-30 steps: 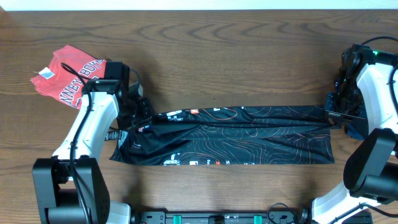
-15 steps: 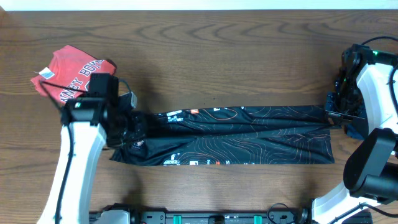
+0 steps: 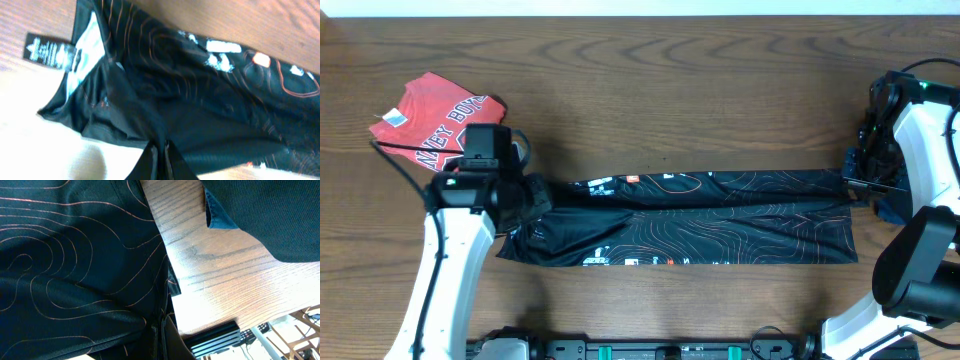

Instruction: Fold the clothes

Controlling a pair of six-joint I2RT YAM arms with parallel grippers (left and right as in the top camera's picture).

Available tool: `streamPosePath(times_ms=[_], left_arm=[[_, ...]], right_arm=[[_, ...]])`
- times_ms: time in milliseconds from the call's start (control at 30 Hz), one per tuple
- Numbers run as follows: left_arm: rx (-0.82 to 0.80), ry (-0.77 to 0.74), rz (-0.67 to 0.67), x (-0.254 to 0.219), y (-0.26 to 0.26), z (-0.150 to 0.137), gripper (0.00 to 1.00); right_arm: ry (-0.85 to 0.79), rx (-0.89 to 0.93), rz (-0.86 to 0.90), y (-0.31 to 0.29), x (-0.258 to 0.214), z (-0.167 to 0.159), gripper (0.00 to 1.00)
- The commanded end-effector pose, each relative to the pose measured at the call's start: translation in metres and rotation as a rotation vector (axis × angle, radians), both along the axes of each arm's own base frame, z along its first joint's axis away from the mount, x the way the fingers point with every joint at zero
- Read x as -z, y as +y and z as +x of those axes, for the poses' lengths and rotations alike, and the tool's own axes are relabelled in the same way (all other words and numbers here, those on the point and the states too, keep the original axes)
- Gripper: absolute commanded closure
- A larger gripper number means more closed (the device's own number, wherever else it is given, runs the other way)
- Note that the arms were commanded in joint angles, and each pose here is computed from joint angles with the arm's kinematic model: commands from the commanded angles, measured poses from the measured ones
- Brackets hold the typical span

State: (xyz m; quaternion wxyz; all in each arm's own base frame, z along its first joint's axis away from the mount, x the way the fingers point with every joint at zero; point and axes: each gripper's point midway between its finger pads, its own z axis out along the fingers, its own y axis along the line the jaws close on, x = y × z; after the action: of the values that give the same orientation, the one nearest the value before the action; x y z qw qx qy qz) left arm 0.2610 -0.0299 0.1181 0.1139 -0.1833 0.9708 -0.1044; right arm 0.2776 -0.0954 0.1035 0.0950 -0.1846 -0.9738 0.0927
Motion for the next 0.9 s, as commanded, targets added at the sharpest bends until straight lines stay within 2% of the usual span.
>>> streamPosePath(times_ms=[0, 200, 433, 467, 500, 533, 567, 600, 667, 867], left_arm=[[-0.036, 0.015, 0.021, 0.021, 0.005, 0.005, 0.94], [-0.06, -0.014, 0.062, 0.037, 0.012, 0.024, 0.94], [-0.057, 0.052, 0.065, 0.053, 0.012, 0.019, 0.93], [-0.057, 0.057, 0.065, 0.054, 0.012, 0.019, 0.9], [-0.057, 0.06, 0.065, 0.055, 0.012, 0.019, 0.75], [-0.057, 0.063, 0.065, 0.056, 0.012, 0.019, 0.67], [-0.057, 0.063, 0.065, 0.056, 0.012, 0.019, 0.6], [-0.056, 0.063, 0.066, 0.056, 0.012, 0.019, 0.53], [-0.056, 0.061, 0.065, 0.056, 0.012, 0.02, 0.51], [-0.056, 0.06, 0.065, 0.056, 0.012, 0.02, 0.5]], right_arm=[[-0.029, 0.014, -0.015, -0.002, -0.005, 0.002, 0.99], [-0.026, 0.014, -0.014, -0.002, -0.005, 0.002, 0.99], [-0.007, 0.014, -0.007, 0.0, -0.006, -0.003, 0.99], [-0.007, 0.014, -0.007, 0.0, -0.006, -0.003, 0.98], [-0.005, 0.014, -0.007, 0.0, -0.006, -0.004, 0.98], [-0.001, 0.014, -0.006, 0.0, -0.006, -0.005, 0.96], [0.004, 0.014, -0.005, 0.0, -0.006, -0.006, 0.91], [0.01, 0.014, -0.004, 0.0, -0.007, -0.007, 0.8], [0.017, 0.014, -0.002, 0.001, -0.007, -0.009, 0.71], [0.02, 0.014, -0.002, 0.001, -0.007, -0.01, 0.71]])
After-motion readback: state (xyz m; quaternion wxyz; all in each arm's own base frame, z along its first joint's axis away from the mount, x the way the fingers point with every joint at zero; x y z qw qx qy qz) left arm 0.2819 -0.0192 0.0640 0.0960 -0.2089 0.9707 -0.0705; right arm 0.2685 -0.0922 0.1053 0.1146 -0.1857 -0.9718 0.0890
